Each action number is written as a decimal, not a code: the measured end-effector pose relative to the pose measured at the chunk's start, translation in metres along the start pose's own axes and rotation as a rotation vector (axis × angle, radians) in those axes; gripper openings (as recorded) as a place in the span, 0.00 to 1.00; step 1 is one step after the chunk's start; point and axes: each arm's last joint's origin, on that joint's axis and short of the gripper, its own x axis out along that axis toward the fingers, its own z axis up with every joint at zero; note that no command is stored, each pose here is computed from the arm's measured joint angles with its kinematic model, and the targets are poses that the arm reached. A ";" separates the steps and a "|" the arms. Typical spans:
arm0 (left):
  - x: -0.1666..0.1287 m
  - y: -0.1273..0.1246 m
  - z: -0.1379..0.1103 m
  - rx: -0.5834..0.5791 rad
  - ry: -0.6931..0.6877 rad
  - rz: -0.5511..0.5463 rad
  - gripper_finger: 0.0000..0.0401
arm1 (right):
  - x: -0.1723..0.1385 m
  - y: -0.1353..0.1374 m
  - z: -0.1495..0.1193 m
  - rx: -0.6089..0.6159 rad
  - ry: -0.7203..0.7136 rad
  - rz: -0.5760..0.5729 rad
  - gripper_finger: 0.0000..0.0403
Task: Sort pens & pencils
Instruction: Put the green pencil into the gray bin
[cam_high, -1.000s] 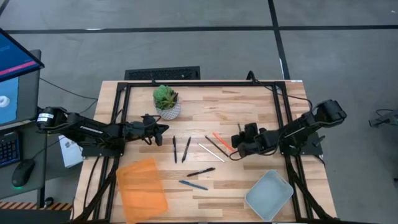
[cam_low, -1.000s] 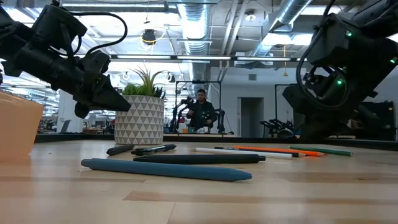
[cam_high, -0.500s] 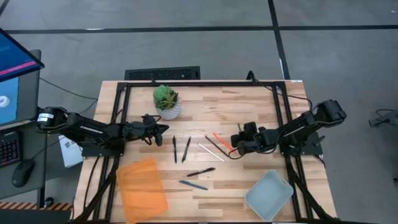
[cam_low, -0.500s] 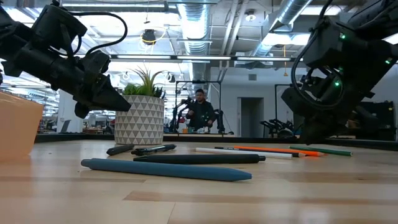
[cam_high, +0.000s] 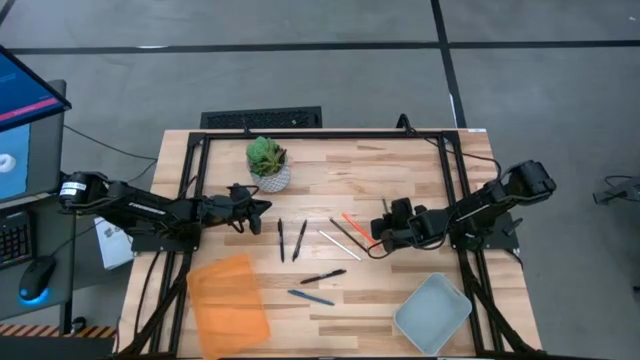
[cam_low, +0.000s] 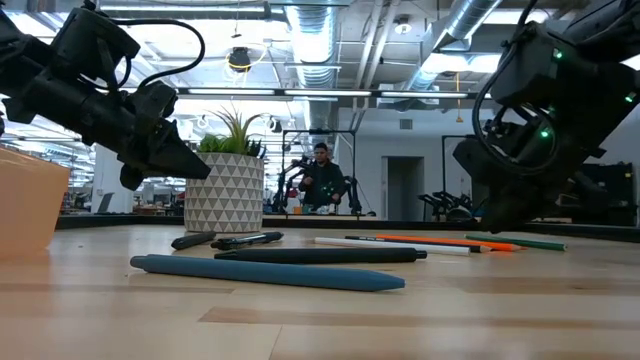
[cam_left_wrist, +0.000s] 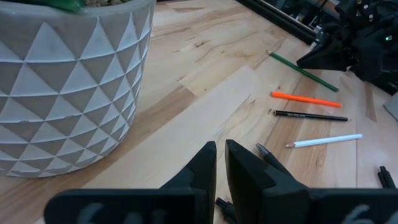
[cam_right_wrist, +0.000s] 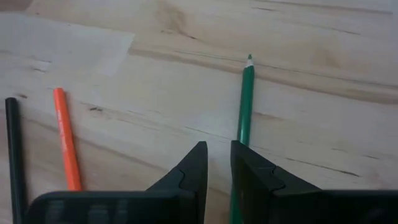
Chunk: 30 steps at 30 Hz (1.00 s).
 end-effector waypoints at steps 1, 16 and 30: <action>0.000 0.000 0.000 0.000 0.000 0.000 0.06 | 0.000 -0.001 -0.001 -0.005 0.001 -0.001 0.23; 0.000 0.000 0.000 -0.001 0.005 -0.007 0.06 | -0.001 -0.005 -0.004 -0.028 0.003 -0.022 0.23; 0.000 0.000 -0.001 -0.004 0.015 -0.002 0.06 | 0.011 -0.002 -0.027 -0.068 -0.067 -0.068 0.23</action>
